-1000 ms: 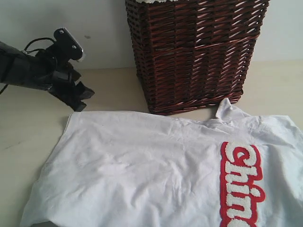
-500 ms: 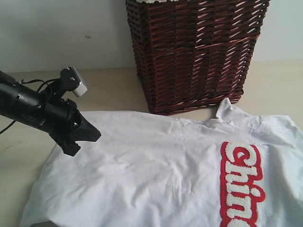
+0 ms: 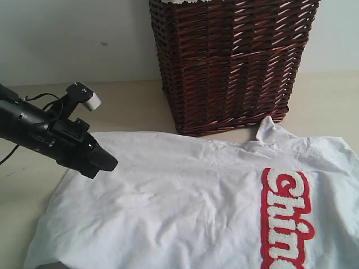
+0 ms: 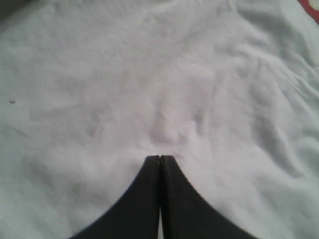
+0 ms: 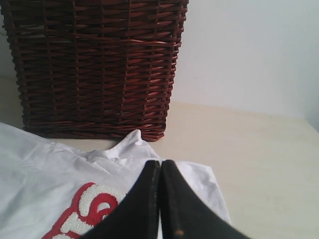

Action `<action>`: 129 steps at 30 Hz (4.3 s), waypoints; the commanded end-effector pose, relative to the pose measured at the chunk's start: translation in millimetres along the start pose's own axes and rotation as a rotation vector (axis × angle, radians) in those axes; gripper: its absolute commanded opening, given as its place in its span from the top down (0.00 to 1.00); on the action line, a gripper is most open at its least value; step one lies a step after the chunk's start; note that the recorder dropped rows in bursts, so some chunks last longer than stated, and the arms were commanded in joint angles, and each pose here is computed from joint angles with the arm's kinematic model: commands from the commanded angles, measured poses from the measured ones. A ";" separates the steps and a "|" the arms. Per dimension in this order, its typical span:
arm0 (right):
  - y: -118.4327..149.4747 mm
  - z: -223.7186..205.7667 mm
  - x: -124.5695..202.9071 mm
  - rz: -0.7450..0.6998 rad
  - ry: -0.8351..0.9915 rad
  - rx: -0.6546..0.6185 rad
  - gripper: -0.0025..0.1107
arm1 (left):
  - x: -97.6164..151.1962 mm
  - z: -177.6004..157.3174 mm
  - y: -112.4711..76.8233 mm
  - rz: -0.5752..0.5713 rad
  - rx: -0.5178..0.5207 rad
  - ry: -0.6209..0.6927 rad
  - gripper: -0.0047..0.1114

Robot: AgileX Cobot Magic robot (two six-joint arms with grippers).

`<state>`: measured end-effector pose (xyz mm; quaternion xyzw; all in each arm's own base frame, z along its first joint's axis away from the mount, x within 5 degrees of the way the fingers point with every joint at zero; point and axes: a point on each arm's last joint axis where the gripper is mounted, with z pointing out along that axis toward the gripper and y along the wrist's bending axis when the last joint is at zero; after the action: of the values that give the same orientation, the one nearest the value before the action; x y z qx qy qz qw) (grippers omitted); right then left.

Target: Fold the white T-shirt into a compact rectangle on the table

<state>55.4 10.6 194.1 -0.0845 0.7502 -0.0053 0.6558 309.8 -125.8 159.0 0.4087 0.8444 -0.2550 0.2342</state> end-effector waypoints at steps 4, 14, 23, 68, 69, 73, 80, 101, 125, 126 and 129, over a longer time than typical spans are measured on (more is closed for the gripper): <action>-9.0 -1.3 -10.0 -0.027 -0.127 0.104 0.98 | -0.7 -3.5 -1.0 -0.032 -0.005 0.006 0.96; -19.9 25.8 -80.1 -0.187 -0.016 0.060 0.98 | -0.2 -3.5 -0.9 -0.027 -0.006 0.010 0.96; 12.9 76.3 -79.3 -0.056 0.967 -0.797 0.98 | 16.2 13.4 5.5 -0.007 0.024 0.106 0.96; -20.8 209.7 53.8 -0.287 1.107 -0.578 0.98 | 37.0 37.2 13.2 -0.029 0.063 0.194 0.85; -21.1 210.8 57.0 -0.291 1.113 -0.576 0.98 | 36.9 37.2 13.2 -0.025 0.063 0.194 0.85; -26.2 219.7 61.7 -0.323 1.070 -0.495 0.98 | 36.6 37.4 15.0 -0.002 0.045 0.189 0.85; -34.5 232.9 69.3 -0.378 1.003 -0.374 0.98 | 35.8 37.6 20.5 0.038 -0.012 0.181 0.85; -27.3 138.5 -31.6 -0.469 1.236 -0.779 0.98 | 1.4 -69.2 -40.8 0.221 -0.012 0.207 0.96; 27.0 62.3 -34.8 -0.343 0.616 -0.924 0.98 | 67.9 -88.7 -102.1 0.170 -0.060 0.063 0.96; 27.0 63.9 -33.1 -0.336 0.628 -0.931 0.98 | 70.5 -84.7 -99.1 0.175 -0.079 0.059 0.96; 27.0 65.9 -31.2 -0.322 0.645 -0.937 0.98 | 72.8 -73.7 -89.4 0.163 -0.130 0.021 0.96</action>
<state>119.0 48.5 214.4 -0.4740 0.8112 0.2020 0.2766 174.4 -86.0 201.3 0.4785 0.8230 -0.1903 0.2399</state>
